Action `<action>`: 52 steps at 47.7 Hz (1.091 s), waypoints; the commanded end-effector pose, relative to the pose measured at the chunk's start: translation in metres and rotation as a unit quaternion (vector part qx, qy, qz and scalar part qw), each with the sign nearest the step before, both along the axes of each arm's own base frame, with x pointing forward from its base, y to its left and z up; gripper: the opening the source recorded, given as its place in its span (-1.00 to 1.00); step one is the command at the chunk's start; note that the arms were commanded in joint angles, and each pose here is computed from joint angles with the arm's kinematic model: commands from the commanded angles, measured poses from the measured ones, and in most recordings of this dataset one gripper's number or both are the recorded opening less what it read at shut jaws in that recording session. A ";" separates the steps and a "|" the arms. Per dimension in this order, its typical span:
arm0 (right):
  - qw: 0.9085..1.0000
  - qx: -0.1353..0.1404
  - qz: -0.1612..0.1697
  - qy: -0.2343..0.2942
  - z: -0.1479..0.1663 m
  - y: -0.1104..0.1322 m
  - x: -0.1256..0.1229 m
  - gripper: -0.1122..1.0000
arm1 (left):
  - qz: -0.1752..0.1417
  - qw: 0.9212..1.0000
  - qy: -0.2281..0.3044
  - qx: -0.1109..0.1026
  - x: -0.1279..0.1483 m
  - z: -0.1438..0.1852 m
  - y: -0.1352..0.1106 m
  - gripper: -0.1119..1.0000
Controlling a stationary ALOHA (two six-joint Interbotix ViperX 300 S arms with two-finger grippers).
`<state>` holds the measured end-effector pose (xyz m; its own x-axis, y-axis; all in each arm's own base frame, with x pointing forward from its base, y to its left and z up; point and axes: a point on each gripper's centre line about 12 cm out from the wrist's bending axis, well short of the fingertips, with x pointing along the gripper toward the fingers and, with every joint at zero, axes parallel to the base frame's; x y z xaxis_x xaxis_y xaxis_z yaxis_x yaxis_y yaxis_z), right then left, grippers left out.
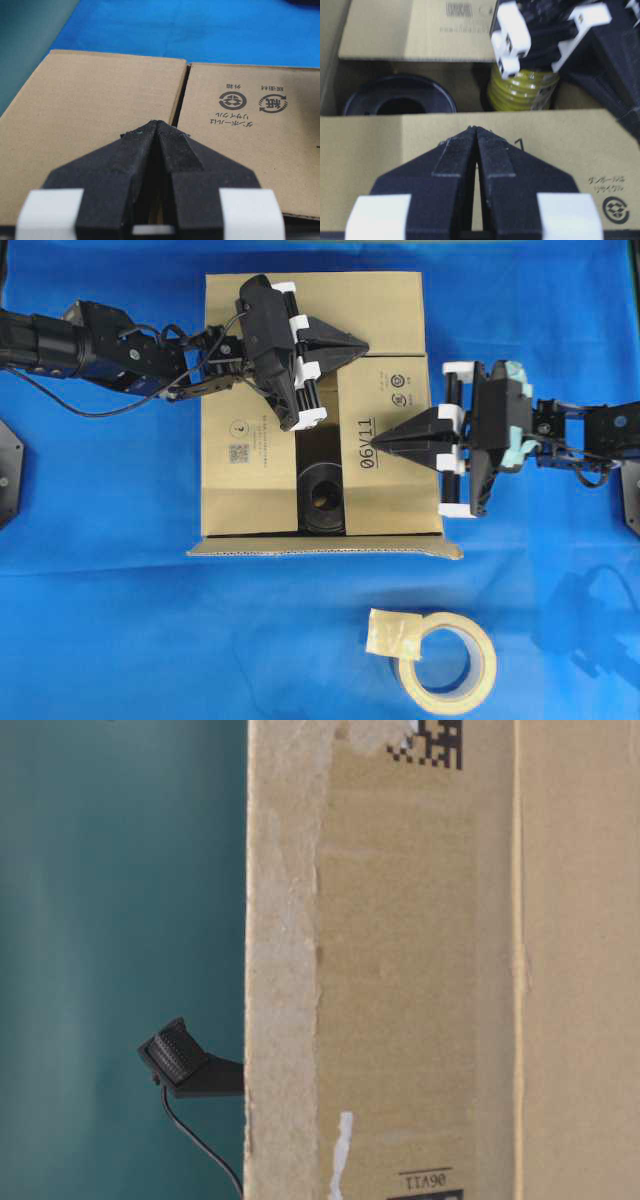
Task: Close the cardboard box.
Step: 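Move the right gripper down to the front flap edge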
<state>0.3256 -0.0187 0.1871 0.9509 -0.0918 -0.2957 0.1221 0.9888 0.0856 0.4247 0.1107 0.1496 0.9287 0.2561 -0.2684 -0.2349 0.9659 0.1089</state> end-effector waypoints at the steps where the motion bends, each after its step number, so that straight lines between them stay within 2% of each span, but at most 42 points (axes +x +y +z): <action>1: 1.000 0.000 0.000 -0.027 0.024 0.000 -0.002 -0.80 | -0.004 1.000 -0.007 0.000 0.001 0.006 -0.004 -0.80; 13: 0.998 0.007 0.016 -0.060 0.064 0.009 -0.024 -0.80 | -0.005 1.000 -0.005 0.001 0.000 0.005 -0.005 -0.80; 21: 0.993 0.009 0.064 -0.099 0.086 0.037 -0.038 -0.80 | -0.006 1.000 -0.006 0.001 0.000 0.006 -0.005 -0.80; 27: 0.985 0.004 0.115 -0.126 0.094 0.064 -0.045 -0.80 | -0.005 1.000 -0.005 0.001 0.000 0.005 -0.005 -0.80; 37: 0.972 -0.012 0.204 -0.119 0.084 0.111 -0.050 -0.80 | -0.005 1.000 -0.005 0.001 0.000 0.005 -0.005 -0.80; 42: 0.971 -0.012 0.216 -0.099 0.070 0.120 -0.046 -0.80 | -0.005 1.000 -0.005 0.000 0.000 0.005 -0.005 -0.80; 52: 0.974 -0.014 0.216 -0.067 0.046 0.124 -0.038 -0.80 | -0.006 1.000 -0.005 -0.002 0.001 0.005 -0.006 -0.80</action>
